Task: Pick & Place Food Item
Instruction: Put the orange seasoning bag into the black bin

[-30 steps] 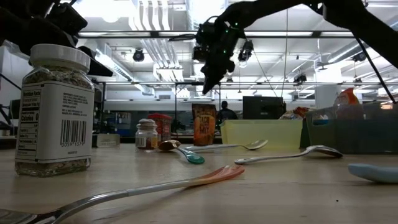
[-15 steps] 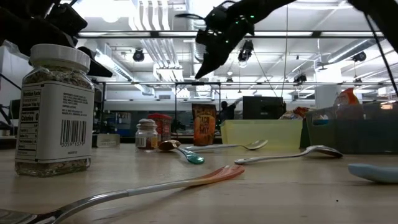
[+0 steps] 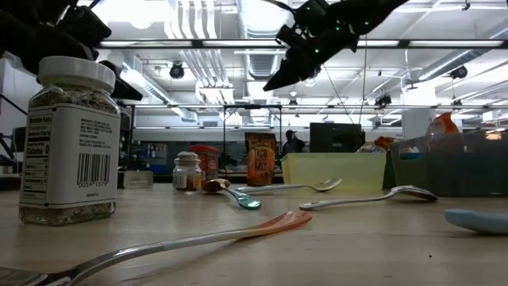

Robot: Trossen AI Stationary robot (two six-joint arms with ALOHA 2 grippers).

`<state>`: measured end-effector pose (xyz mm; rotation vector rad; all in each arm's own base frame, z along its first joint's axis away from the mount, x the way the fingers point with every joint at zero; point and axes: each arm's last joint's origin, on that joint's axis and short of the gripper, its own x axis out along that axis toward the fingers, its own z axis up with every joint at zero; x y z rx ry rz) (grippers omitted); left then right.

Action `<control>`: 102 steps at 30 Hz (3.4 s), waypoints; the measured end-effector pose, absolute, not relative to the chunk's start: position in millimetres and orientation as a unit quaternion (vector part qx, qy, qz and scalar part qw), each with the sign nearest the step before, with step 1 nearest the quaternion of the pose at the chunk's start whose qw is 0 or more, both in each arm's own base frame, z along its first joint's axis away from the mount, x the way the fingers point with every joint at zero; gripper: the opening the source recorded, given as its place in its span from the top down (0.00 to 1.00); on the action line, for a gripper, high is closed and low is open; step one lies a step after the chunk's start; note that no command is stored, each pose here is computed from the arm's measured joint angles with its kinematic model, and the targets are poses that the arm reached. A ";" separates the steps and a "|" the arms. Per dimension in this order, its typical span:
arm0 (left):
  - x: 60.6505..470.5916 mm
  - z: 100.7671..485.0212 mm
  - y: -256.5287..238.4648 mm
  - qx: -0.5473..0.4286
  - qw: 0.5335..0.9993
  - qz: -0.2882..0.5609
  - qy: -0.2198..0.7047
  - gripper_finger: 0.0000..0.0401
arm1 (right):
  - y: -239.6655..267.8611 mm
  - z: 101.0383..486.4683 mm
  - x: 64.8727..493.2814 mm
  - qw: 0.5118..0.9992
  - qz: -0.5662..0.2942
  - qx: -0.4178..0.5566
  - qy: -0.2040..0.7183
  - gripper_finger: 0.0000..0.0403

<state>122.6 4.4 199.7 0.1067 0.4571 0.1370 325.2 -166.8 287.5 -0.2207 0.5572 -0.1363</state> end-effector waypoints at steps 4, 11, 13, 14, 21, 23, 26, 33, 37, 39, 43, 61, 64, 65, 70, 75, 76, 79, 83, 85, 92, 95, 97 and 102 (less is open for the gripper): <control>122.2 198.9 4.4 0.053 0.969 0.068 0.231 0.15 | -169.4 279.0 318.2 0.963 -0.092 -0.085 0.238 0.98; 122.1 198.6 4.4 0.053 0.969 0.068 0.232 0.15 | -176.5 257.1 314.5 0.971 -0.116 -0.072 0.196 0.80; 122.1 198.7 4.4 0.053 0.969 0.068 0.232 0.15 | -177.5 249.5 315.9 0.968 -0.110 -0.090 0.208 0.71; 122.1 198.6 4.4 0.053 0.969 0.068 0.232 0.15 | -177.9 245.1 316.5 0.965 -0.106 -0.100 0.217 0.67; 122.1 198.5 4.4 0.053 0.969 0.068 0.233 0.15 | -191.9 229.7 318.5 0.959 -0.113 -0.090 0.243 0.46; 122.0 198.3 4.5 0.053 0.968 0.068 0.234 0.15 | -198.8 229.3 317.7 0.960 -0.125 -0.073 0.241 0.42; 121.7 197.8 4.4 0.054 0.968 0.067 0.237 0.15 | -206.0 226.6 316.4 0.962 -0.115 -0.056 0.239 0.37; 121.7 197.8 4.4 0.054 0.968 0.067 0.237 0.15 | -206.8 215.0 315.7 0.966 -0.068 -0.055 0.245 0.31; 121.7 197.8 4.4 0.054 0.968 0.067 0.237 0.15 | -208.4 204.1 316.3 0.962 -0.067 -0.046 0.259 0.31; 121.7 197.7 4.4 0.054 0.968 0.067 0.237 0.15 | -209.5 199.4 318.2 0.962 -0.066 -0.045 0.261 0.31; 121.6 197.7 4.4 0.054 0.967 0.067 0.238 0.15 | -213.3 184.0 321.8 0.958 -0.066 -0.040 0.277 0.31; 121.5 197.4 4.4 0.054 0.967 0.067 0.239 0.15 | -222.4 171.4 335.1 0.957 -0.031 -0.030 0.285 0.33; 121.5 197.4 4.5 0.054 0.967 0.067 0.239 0.15 | -223.9 157.5 337.6 0.952 -0.030 -0.019 0.305 0.38; 121.5 197.4 4.5 0.054 0.967 0.067 0.239 0.15 | -224.5 152.5 338.4 0.950 -0.028 -0.015 0.312 0.40; 121.5 197.4 4.4 0.054 0.967 0.067 0.239 0.15 | -230.1 144.4 346.3 0.949 -0.028 -0.012 0.314 0.47; 121.5 197.4 4.4 0.054 0.967 0.067 0.239 0.15 | -231.5 149.3 348.6 0.947 -0.024 -0.012 0.320 0.52; 121.5 197.4 4.4 0.054 0.967 0.067 0.239 0.15 | -231.2 150.3 348.2 0.947 -0.024 -0.012 0.320 0.53; 121.5 197.4 4.4 0.054 0.967 0.067 0.239 0.15 | -231.0 154.4 347.8 0.949 -0.026 -0.015 0.315 0.56; 121.5 197.5 4.4 0.054 0.967 0.067 0.239 0.15 | -230.2 157.0 347.9 0.949 -0.025 -0.018 0.313 0.60; 121.5 197.4 4.4 0.054 0.967 0.067 0.239 0.15 | -229.9 157.9 347.7 0.950 -0.025 -0.019 0.312 0.62; 121.5 197.4 4.4 0.054 0.967 0.067 0.239 0.15 | -229.9 159.2 347.4 0.950 -0.023 -0.027 0.312 0.75; 121.5 197.4 4.4 0.054 0.967 0.067 0.239 0.15 | -229.8 158.9 347.2 0.949 -0.022 -0.029 0.313 0.83; 121.5 197.4 4.4 0.054 0.967 0.067 0.239 0.15 | -229.7 158.7 347.2 0.949 -0.022 -0.029 0.313 0.88; 121.5 197.5 4.4 0.054 0.967 0.067 0.239 0.15 | -229.7 158.7 347.2 0.949 -0.022 -0.029 0.313 0.96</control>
